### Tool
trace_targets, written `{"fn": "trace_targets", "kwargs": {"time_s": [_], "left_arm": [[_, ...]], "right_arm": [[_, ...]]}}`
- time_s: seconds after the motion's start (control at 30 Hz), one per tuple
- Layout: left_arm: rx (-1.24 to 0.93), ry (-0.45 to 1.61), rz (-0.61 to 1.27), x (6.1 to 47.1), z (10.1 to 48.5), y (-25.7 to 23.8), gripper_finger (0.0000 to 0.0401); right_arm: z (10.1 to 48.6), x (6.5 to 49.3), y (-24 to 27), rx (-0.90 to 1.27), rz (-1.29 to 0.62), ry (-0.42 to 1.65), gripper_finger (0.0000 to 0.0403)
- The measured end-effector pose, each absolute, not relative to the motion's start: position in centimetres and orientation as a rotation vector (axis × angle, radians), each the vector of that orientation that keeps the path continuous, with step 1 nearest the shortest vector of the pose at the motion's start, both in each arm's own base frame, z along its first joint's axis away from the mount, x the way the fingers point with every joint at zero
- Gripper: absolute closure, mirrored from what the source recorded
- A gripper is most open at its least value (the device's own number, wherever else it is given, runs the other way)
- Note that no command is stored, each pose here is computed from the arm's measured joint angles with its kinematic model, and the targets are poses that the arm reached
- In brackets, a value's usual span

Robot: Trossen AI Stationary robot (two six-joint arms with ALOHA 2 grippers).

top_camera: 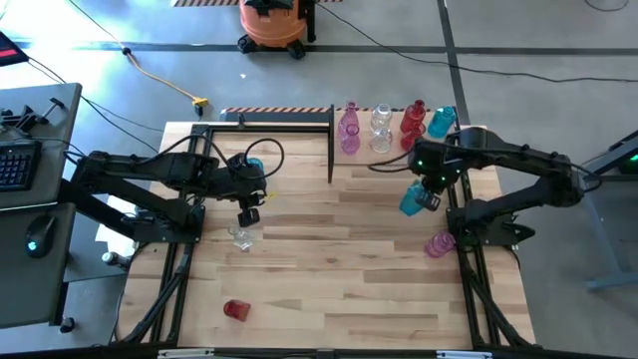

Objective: Sort vases onto shelf
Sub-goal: Put the bottom blue vase on the shelf aligned with the other blue vase

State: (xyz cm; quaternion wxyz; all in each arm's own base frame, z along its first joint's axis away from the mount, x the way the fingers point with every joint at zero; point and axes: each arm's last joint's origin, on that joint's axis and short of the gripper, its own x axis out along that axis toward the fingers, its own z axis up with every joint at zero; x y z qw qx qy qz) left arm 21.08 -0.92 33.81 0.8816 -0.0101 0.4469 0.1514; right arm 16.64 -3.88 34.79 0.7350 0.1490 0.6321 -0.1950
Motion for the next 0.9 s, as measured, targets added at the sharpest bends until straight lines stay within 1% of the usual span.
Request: {"fn": "trace_targets", "kwargs": {"time_s": [0.23, 0.7, 0.9], "left_arm": [[-0.021, 0.931, 0.315, 21.1, 33.8, -0.9, 0.0311], [-0.021, 0.931, 0.315, 21.1, 33.8, -0.9, 0.0311], [-0.021, 0.931, 0.315, 21.1, 33.8, -0.9, 0.0311]], "right_arm": [[35.0, 16.5, -4.5, 0.268, -0.436, 1.391, 0.0402], [38.7, 16.0, -5.0, 0.24, -0.448, 1.243, 0.0402], [39.4, 15.9, -5.2, 0.238, -0.453, 1.217, 0.0402]]}}
